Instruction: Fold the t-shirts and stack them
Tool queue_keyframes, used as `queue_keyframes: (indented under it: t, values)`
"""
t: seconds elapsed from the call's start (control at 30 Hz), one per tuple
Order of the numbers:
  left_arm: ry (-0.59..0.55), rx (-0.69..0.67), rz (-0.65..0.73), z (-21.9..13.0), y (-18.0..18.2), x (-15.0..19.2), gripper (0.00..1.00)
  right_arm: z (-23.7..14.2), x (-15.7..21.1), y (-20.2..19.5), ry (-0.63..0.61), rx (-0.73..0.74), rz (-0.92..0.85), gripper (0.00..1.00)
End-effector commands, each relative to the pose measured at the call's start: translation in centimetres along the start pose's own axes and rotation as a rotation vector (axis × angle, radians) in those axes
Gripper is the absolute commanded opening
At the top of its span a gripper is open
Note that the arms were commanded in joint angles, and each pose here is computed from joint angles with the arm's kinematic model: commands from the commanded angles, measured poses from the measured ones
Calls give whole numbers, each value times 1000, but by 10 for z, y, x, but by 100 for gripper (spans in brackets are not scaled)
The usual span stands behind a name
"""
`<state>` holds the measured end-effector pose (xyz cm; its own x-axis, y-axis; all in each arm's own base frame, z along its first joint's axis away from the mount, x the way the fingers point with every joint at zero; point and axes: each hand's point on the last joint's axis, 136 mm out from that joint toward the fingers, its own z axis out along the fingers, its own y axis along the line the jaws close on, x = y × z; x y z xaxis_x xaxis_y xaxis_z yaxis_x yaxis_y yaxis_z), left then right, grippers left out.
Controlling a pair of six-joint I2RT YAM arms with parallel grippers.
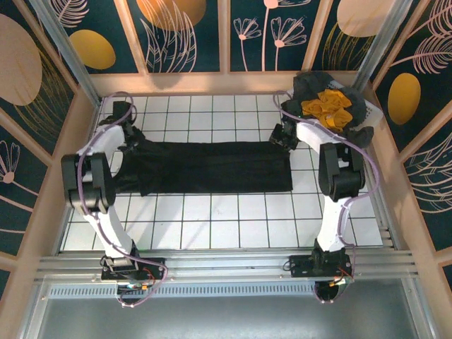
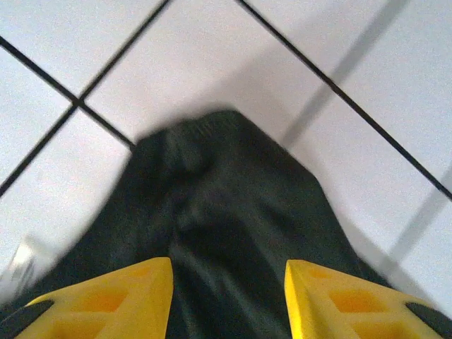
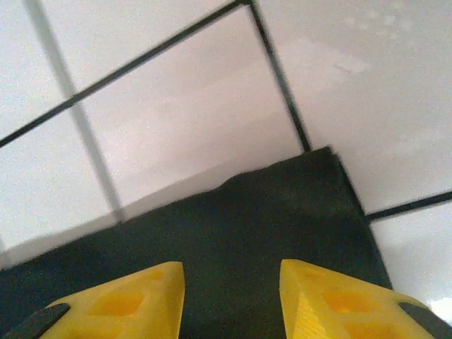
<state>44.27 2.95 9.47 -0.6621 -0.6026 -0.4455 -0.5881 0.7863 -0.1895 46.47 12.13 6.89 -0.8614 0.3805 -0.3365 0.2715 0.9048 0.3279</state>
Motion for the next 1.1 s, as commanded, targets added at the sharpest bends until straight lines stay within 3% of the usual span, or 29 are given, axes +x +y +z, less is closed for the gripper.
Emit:
queue_keyframes:
  t: [0.0, 0.1, 0.17, 0.27, 0.4, 0.73, 1.07]
  values:
    - [27, 34, 168, -45, -13, 67, 43, -62, 15, 53, -52, -266, -101, 43]
    - [90, 82, 285, -55, -22, 129, 37, -101, 64, 93, -5, -603, -155, 46]
    - [125, 135, 378, -57, -33, 155, 32, -115, 90, 96, 21, -703, -148, 50]
    - [146, 104, 519, -49, -35, 173, 24, -112, 110, 82, 60, -698, -95, 51]
    - [160, 45, 597, -30, -28, 179, 24, -109, 113, 75, 70, -677, -86, 51]
    - [213, 20, 679, -13, -21, 192, 29, -110, 108, 74, 56, -660, -82, 51]
    - [214, -20, 714, -5, -10, 196, 26, -108, 110, 72, 62, -657, -67, 51]
